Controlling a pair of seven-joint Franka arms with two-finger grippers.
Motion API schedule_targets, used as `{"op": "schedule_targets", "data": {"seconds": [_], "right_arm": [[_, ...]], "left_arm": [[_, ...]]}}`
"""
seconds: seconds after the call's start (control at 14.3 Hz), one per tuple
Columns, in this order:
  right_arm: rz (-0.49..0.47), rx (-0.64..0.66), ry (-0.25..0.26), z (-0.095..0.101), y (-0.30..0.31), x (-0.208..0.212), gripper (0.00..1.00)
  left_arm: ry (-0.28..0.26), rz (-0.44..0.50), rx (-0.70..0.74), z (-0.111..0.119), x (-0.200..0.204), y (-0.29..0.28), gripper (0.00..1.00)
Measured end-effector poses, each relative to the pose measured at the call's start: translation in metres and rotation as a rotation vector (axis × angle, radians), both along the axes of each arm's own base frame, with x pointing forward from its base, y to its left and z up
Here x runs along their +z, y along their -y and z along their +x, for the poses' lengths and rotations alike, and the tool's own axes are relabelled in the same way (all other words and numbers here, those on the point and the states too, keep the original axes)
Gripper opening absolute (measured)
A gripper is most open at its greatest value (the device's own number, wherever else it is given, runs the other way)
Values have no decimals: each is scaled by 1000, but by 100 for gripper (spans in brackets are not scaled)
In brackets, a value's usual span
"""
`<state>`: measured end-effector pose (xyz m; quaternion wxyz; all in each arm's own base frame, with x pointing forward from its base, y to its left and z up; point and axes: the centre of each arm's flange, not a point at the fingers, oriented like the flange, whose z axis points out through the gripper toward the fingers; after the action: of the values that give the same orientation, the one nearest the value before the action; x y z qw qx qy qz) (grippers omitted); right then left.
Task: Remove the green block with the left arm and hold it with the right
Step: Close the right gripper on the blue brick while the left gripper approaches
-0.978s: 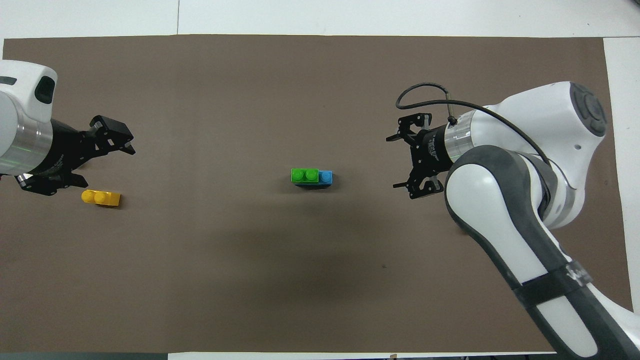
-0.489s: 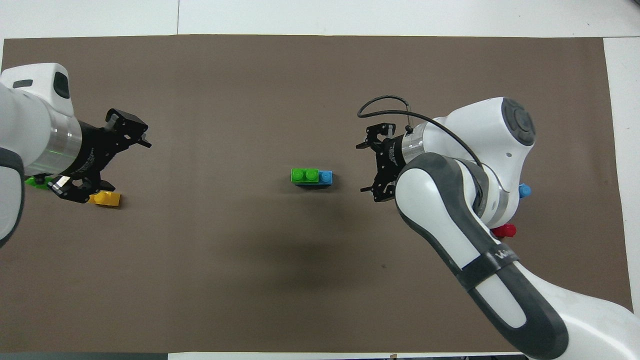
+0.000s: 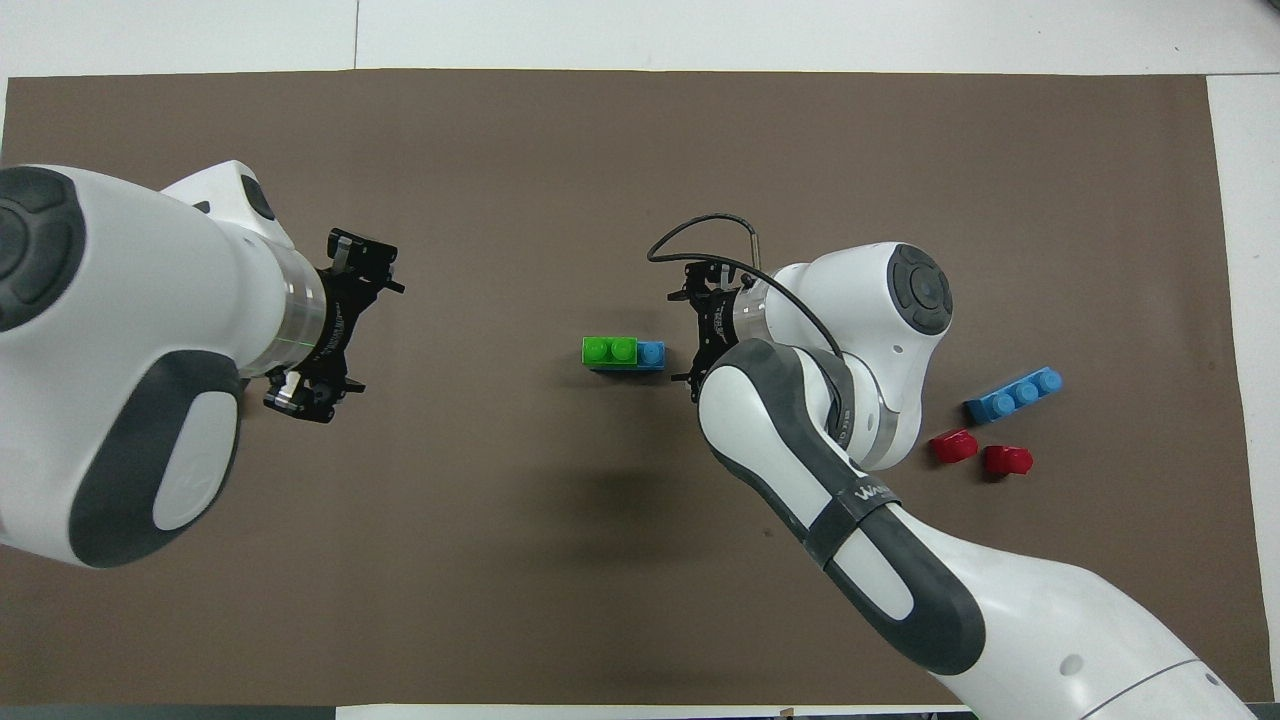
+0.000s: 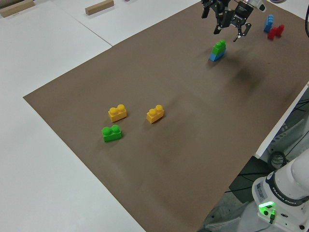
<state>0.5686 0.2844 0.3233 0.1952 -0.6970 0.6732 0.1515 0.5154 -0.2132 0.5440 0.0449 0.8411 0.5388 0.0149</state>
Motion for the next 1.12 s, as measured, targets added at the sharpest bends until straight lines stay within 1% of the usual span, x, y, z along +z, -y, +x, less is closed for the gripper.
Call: {"op": "schedule_targets", "data": {"seconds": [0.07,0.14,0.42,0.7,0.91,0.98,1.05,1.12], "right_arm": [[-1,-3,3,-2,-4,-5,99],[-3,-6,6,-3,-6,-9,100],[-22,-23,29,-5,-9,-24,100],[-31,-34,42,-9,-21,-43,100],[-34,-34,46,-10,-24,-46,100],[-34,-36,49,-10,-24,-45,92],[-35,-36,50,-10,-24,-45,90],[-35,-37,49,-10,-23,-46,85]], "left_arm": [[0,-4,28,-4,-7,10,100],[-3,-7,57,-6,-13,17,100],[-22,-17,230,-10,-32,37,100],[-26,-34,353,-18,-66,81,100],[-31,-42,425,-23,-93,111,100],[-29,-48,447,-23,-101,119,100],[-29,-52,464,-26,-109,129,100],[-30,-55,477,-29,-115,138,100]]}}
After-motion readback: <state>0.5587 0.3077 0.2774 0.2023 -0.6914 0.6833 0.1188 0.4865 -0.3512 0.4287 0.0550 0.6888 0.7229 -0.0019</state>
